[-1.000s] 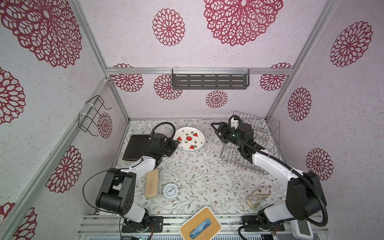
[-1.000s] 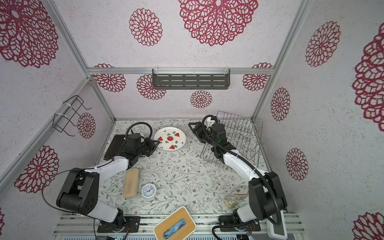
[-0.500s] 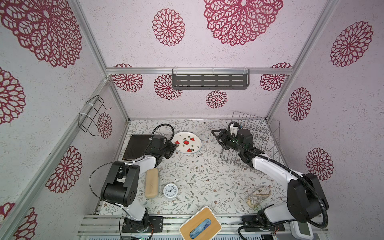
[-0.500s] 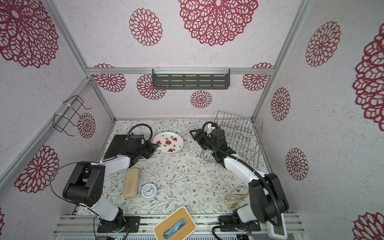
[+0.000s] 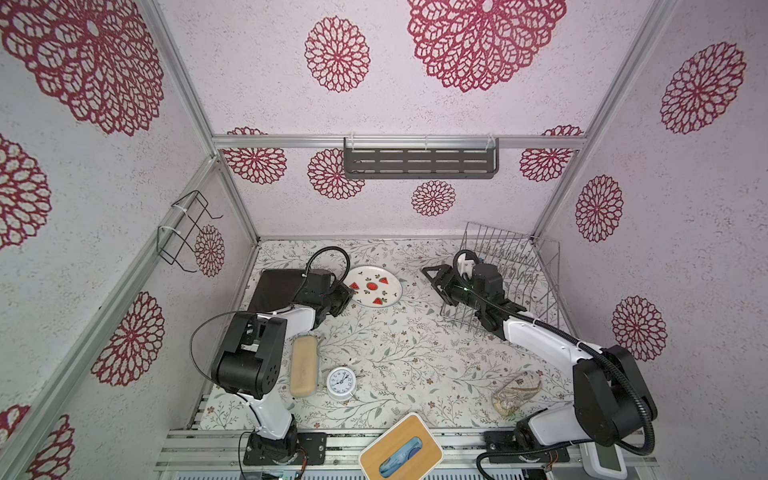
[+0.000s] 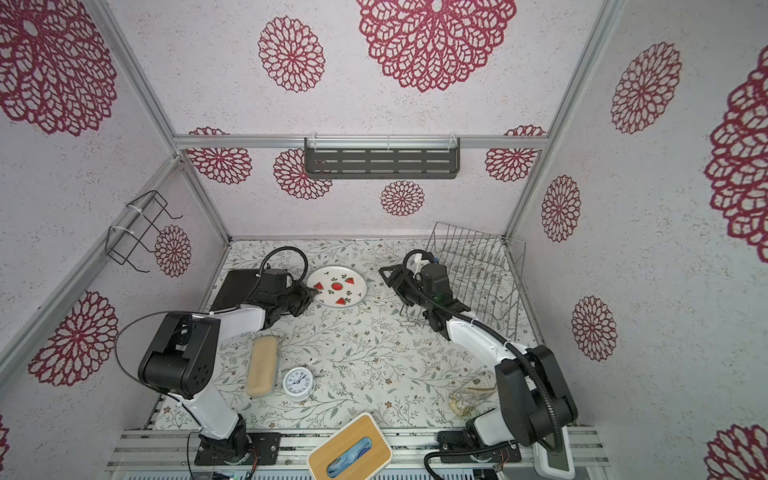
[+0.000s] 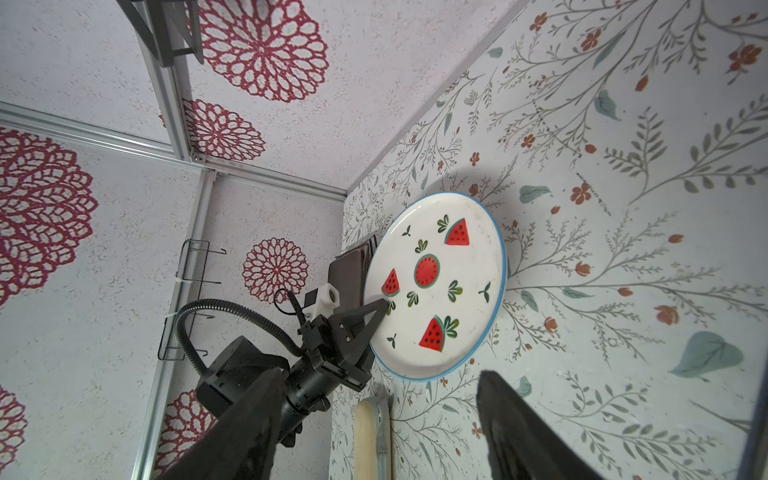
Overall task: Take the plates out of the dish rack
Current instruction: 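Lower the white plate onto the table with the left gripper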
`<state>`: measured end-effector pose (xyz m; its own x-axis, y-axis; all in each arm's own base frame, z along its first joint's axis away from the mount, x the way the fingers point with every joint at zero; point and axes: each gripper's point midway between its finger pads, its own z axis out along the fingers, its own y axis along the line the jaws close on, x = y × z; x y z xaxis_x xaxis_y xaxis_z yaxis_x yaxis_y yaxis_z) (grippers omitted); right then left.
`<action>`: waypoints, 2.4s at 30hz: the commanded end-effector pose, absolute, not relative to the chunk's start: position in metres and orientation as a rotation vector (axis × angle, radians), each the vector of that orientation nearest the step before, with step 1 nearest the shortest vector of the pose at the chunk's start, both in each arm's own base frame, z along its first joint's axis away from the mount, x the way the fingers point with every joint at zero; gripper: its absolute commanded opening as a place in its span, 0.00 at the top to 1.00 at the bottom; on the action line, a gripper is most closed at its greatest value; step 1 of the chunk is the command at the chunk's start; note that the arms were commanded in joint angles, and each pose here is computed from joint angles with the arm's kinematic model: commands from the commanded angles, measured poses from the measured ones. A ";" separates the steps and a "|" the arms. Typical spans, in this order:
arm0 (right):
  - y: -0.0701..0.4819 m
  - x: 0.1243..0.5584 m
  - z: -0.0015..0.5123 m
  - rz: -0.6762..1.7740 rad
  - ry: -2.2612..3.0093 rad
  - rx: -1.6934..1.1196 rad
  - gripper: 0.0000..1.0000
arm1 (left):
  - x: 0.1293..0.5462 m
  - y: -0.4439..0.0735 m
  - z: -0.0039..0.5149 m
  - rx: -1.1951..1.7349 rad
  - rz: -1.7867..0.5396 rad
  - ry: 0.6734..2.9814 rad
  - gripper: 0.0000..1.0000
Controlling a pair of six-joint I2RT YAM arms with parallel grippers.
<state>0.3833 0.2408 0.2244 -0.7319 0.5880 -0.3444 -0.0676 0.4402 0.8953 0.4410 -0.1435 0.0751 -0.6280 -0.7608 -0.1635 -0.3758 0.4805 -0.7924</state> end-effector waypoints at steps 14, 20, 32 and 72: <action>0.240 0.384 0.262 1.335 1.948 0.383 0.23 | 0.469 -0.152 0.106 -0.840 -1.108 2.117 1.00; 0.238 0.383 0.263 1.326 1.950 0.383 0.23 | 0.467 -0.152 0.100 -0.846 -1.105 2.131 1.00; 0.237 0.383 0.262 1.321 1.954 0.383 0.23 | 0.464 -0.150 0.093 -0.865 -1.086 2.149 0.83; 0.236 0.388 0.251 1.308 1.973 0.394 0.22 | 0.450 -0.132 0.062 -0.907 -0.955 2.272 0.40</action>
